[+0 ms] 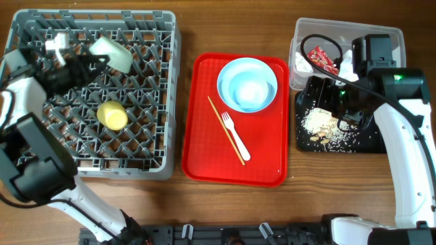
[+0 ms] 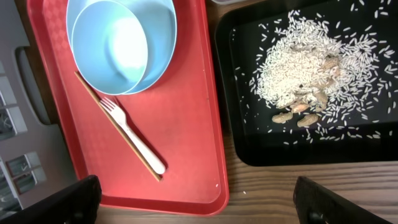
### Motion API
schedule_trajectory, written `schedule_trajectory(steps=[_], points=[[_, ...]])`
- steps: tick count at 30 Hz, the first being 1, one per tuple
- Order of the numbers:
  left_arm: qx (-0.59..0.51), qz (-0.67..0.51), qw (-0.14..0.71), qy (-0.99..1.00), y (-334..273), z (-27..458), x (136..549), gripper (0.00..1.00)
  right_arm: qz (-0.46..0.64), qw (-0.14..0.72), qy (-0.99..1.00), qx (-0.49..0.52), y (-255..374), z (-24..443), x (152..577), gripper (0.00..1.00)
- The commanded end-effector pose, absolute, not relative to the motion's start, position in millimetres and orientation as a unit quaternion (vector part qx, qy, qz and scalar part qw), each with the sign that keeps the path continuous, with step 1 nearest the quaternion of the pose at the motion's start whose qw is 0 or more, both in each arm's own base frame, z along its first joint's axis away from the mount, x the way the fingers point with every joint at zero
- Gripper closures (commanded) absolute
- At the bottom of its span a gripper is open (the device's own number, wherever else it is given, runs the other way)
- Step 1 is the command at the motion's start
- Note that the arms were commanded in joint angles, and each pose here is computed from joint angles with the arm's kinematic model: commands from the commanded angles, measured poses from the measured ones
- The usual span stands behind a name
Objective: Sort waste into correct bins and load items into the dishwasher rack
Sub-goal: 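Release the green bowl in the rack and lift the left gripper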
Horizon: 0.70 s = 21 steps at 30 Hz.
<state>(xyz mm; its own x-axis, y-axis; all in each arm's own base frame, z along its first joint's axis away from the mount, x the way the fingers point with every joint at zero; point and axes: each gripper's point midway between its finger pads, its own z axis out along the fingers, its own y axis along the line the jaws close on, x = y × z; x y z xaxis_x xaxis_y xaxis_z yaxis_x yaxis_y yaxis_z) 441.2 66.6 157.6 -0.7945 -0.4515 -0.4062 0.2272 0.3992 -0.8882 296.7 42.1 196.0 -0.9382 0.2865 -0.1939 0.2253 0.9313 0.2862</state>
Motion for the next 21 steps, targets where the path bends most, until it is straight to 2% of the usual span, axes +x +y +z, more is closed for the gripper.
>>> schedule_trajectory(steps=[1, 4, 7, 12, 21], points=[[-0.119, -0.540, 0.310, 0.774, 95, 151, 432, 0.46, 0.124, 0.130, 0.975, 0.133, 39, 202, 300, 0.00], [-0.155, -0.544, 0.300, 0.769, 110, 150, 421, 0.28, 0.124, 0.130, 0.975, 0.133, 39, 202, 300, 0.00], [-0.171, -0.544, 0.299, 0.765, 118, 154, 415, 0.23, 0.124, 0.130, 0.975, 0.133, 39, 202, 300, 0.00], [-0.172, -0.538, 0.310, 0.765, 120, 174, 408, 0.00, 0.124, 0.130, 0.975, 0.132, 39, 202, 300, 0.00], [-0.102, -0.504, 0.332, 0.791, 77, 227, 402, 0.00, 0.118, 0.131, 0.975, 0.134, 37, 202, 300, 0.00]])
